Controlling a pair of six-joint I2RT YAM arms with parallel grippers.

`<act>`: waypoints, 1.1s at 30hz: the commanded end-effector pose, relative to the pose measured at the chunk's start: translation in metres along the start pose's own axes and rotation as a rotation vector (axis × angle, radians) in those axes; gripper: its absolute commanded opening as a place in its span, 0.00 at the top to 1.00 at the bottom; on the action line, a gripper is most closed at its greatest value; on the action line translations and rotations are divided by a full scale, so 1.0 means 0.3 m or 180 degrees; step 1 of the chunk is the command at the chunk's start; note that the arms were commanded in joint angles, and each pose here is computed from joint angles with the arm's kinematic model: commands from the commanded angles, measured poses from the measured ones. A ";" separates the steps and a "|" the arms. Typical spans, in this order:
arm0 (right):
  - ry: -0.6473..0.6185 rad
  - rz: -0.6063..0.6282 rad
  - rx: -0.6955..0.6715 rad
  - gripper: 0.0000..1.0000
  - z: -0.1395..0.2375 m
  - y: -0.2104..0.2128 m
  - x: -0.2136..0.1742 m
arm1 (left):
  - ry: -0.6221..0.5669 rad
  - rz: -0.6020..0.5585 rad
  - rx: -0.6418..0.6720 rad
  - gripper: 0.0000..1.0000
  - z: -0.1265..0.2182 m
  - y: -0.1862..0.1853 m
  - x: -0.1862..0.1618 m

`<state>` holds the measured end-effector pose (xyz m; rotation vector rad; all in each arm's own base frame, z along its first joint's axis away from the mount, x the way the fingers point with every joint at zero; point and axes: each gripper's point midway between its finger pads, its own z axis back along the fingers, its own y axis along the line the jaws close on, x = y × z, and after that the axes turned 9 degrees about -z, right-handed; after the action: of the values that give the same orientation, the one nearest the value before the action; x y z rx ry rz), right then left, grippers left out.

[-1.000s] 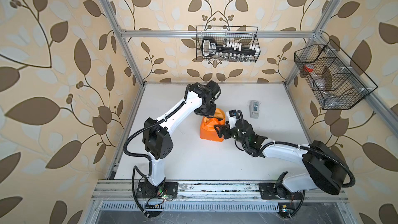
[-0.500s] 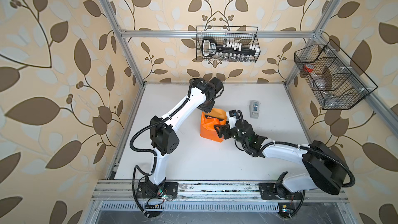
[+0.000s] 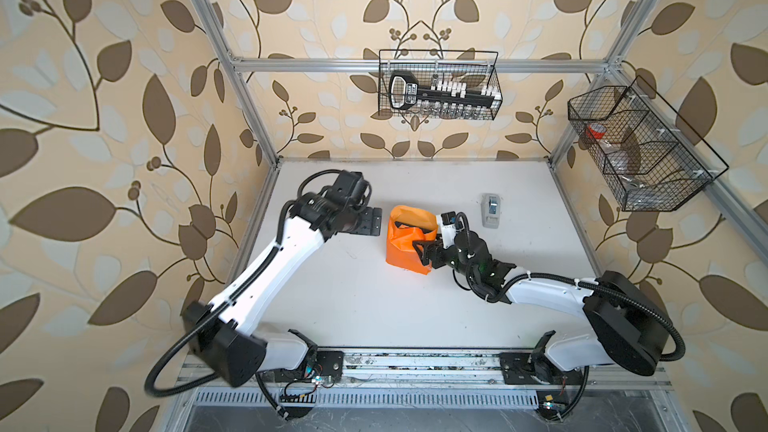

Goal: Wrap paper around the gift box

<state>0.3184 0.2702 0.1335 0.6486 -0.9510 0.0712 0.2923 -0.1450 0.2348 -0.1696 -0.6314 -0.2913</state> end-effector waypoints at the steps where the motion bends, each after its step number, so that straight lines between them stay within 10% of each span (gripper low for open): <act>1: 0.0394 0.0159 -0.0151 0.13 -0.009 -0.051 -0.118 | -0.0435 0.0272 -0.0787 0.05 -0.069 -0.144 0.055; 17: 0.0438 0.0161 -0.0139 0.15 -0.012 -0.051 -0.128 | -0.0666 0.0497 -0.1070 0.12 -0.278 -0.161 0.017; 24: 0.0463 0.0176 -0.0144 0.16 -0.015 -0.051 -0.131 | -0.0593 0.0436 -0.1253 0.40 -0.361 -0.195 -0.001; 33: 0.0471 0.0183 -0.0154 0.17 -0.015 -0.050 -0.130 | -0.0954 0.0419 -0.0879 0.48 -0.273 -0.130 0.032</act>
<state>0.3176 0.2734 0.1335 0.6601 -0.9448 0.0846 0.3274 -0.2136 0.1490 -0.5623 -0.7543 -0.2307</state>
